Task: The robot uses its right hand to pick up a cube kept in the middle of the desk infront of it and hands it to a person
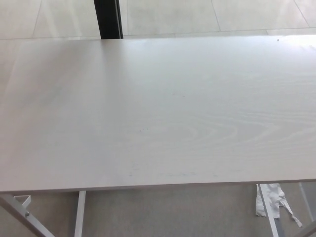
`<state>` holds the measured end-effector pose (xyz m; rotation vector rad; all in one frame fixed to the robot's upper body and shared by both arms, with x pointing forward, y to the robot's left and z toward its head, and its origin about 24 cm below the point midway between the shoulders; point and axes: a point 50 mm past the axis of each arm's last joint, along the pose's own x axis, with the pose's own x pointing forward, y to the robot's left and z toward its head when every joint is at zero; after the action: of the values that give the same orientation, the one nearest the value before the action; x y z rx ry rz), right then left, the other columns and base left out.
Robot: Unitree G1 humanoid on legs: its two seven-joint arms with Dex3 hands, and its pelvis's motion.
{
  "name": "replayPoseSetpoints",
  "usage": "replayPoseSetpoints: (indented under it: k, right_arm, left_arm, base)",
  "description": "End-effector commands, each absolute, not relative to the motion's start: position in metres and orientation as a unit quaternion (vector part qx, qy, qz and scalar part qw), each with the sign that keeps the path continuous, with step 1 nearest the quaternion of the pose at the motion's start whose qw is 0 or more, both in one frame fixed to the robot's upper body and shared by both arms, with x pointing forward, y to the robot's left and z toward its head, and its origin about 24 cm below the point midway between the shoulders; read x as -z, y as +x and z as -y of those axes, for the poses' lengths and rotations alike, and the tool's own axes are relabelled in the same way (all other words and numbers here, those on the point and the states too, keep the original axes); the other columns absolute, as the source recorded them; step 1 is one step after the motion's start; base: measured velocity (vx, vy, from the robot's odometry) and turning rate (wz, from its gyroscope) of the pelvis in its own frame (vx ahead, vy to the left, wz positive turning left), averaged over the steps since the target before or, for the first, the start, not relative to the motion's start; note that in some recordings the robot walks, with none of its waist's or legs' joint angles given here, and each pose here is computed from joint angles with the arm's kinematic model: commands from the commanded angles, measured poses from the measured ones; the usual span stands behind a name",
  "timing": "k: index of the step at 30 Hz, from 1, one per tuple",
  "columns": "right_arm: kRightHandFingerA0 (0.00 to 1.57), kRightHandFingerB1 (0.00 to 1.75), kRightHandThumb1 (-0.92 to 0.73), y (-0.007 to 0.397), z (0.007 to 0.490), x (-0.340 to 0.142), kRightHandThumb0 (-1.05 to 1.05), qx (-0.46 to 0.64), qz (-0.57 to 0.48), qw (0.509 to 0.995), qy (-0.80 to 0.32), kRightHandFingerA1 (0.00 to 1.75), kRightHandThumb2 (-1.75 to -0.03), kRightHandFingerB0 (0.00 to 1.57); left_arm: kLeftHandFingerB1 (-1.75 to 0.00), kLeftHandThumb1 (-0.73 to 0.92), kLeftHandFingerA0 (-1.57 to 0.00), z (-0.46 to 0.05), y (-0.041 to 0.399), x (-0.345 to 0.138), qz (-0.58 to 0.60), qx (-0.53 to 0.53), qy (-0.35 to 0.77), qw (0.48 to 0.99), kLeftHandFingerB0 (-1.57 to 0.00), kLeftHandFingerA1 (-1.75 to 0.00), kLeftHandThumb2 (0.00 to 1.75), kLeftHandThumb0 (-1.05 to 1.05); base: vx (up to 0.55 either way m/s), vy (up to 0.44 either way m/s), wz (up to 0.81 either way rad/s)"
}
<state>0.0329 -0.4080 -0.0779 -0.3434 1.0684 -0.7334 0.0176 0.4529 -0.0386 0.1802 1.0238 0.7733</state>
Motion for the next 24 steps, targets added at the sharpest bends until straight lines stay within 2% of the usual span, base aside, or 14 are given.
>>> replayPoseSetpoints:
  k: [1, 10, 11, 12, 13, 14, 15, 16, 17, 18, 20, 21, 22, 24]
  right_arm:
    - [0.26, 0.53, -0.48, 0.035, 0.414, 0.072, -0.60, 0.336, -0.478, 0.802, -0.125, 0.65, -0.82, 0.19]
    - [0.20, 0.50, -0.44, 0.038, 0.413, 0.072, -0.54, 0.343, -0.470, 0.809, -0.085, 0.62, -0.77, 0.17]
    - [0.22, 0.41, -0.57, 0.043, 0.415, 0.072, -0.48, 0.350, -0.471, 0.806, -0.082, 0.61, -0.58, 0.21]
    - [0.26, 0.49, -0.44, 0.047, 0.418, 0.069, -0.52, 0.353, -0.471, 0.804, -0.085, 0.64, -0.77, 0.17]
    - [0.41, 0.39, -0.59, 0.050, 0.420, 0.067, -0.52, 0.351, -0.476, 0.801, -0.095, 0.83, -0.57, 0.23]
    - [0.85, 0.50, -0.41, 0.056, 0.426, 0.062, -0.45, 0.345, -0.486, 0.795, -0.110, 1.08, -0.90, 0.10]
    - [0.85, 0.50, -0.41, 0.062, 0.431, 0.057, -0.45, 0.344, -0.490, 0.794, -0.111, 1.08, -0.90, 0.10]
    - [0.76, 0.42, -0.59, 0.060, 0.432, 0.056, -0.54, 0.344, -0.493, 0.793, -0.104, 1.21, -0.58, 0.20]
    - [0.67, 0.42, -0.61, 0.058, 0.432, 0.057, -0.53, 0.346, -0.495, 0.791, -0.099, 1.13, -0.58, 0.24]
    - [0.86, 0.50, -0.41, 0.047, 0.432, 0.058, -0.43, 0.350, -0.503, 0.784, -0.097, 1.06, -0.90, 0.09]
    - [0.77, 0.48, -0.48, 0.042, 0.432, 0.059, -0.58, 0.344, -0.508, 0.783, -0.104, 1.11, -0.78, 0.20]
    - [0.27, 0.48, -0.45, 0.038, 0.428, 0.061, -0.56, 0.327, -0.508, 0.788, -0.117, 0.63, -0.79, 0.20]
    - [0.27, 0.36, -0.56, 0.032, 0.424, 0.064, -0.52, 0.313, -0.504, 0.795, -0.125, 0.56, -0.57, 0.27]
    - [0.27, 0.36, -0.56, 0.029, 0.422, 0.065, -0.52, 0.310, -0.503, 0.797, -0.125, 0.56, -0.57, 0.27]
  left_arm:
    - [-0.39, 0.79, -0.43, -0.458, 0.017, 0.033, -0.467, -0.367, 0.086, 0.800, -0.42, -0.51, 0.64, -0.68]
    - [-0.40, 0.80, -0.43, -0.461, 0.020, 0.028, -0.466, -0.362, 0.097, 0.802, -0.41, -0.52, 0.64, -0.67]
    - [-0.39, 0.80, -0.44, -0.463, 0.021, 0.026, -0.469, -0.360, 0.107, 0.799, -0.43, -0.52, 0.64, -0.69]
    - [-0.39, 0.80, -0.42, -0.463, 0.022, 0.026, -0.469, -0.358, 0.108, 0.800, -0.44, -0.51, 0.64, -0.68]
    - [-0.40, 0.80, -0.42, -0.463, 0.022, 0.025, -0.468, -0.358, 0.105, 0.801, -0.43, -0.52, 0.64, -0.67]
    - [-0.40, 0.81, -0.40, -0.463, 0.022, 0.026, -0.470, -0.355, 0.107, 0.801, -0.43, -0.51, 0.64, -0.68]
    - [-0.40, 0.81, -0.40, -0.463, 0.021, 0.026, -0.477, -0.348, 0.115, 0.799, -0.43, -0.51, 0.64, -0.68]
    - [-0.40, 0.81, -0.43, -0.463, 0.020, 0.027, -0.478, -0.351, 0.113, 0.797, -0.42, -0.50, 0.64, -0.66]
    - [-0.41, 0.80, -0.44, -0.463, 0.019, 0.027, -0.479, -0.354, 0.109, 0.796, -0.44, -0.51, 0.64, -0.65]
    - [-0.40, 0.80, -0.45, -0.463, 0.011, 0.027, -0.490, -0.354, 0.114, 0.788, -0.45, -0.50, 0.64, -0.66]
    - [-0.41, 0.79, -0.44, -0.462, 0.007, 0.028, -0.495, -0.353, 0.116, 0.785, -0.43, -0.51, 0.64, -0.65]
    - [-0.42, 0.78, -0.45, -0.462, 0.003, 0.028, -0.498, -0.354, 0.115, 0.784, -0.42, -0.53, 0.63, -0.66]
    - [-0.42, 0.78, -0.45, -0.462, -0.002, 0.028, -0.506, -0.354, 0.121, 0.778, -0.43, -0.53, 0.63, -0.66]
    - [-0.42, 0.78, -0.45, -0.463, -0.006, 0.027, -0.510, -0.355, 0.125, 0.774, -0.43, -0.53, 0.63, -0.66]
  base:
    - [0.00, 0.000, 0.00]
    - [0.00, 0.000, 0.00]
    - [0.00, 0.000, 0.00]
    - [0.00, 0.000, 0.00]
    - [0.00, 0.000, 0.00]
    - [0.00, 0.000, 0.00]
    - [0.00, 0.000, 0.00]
    - [0.00, 0.000, 0.00]
    - [0.00, 0.000, 0.00]
    - [0.00, 0.000, 0.00]
    - [0.00, 0.000, 0.00]
    - [0.02, -0.016, 0.06]
    - [0.00, 0.000, 0.00]
    - [0.00, 0.000, 0.00]
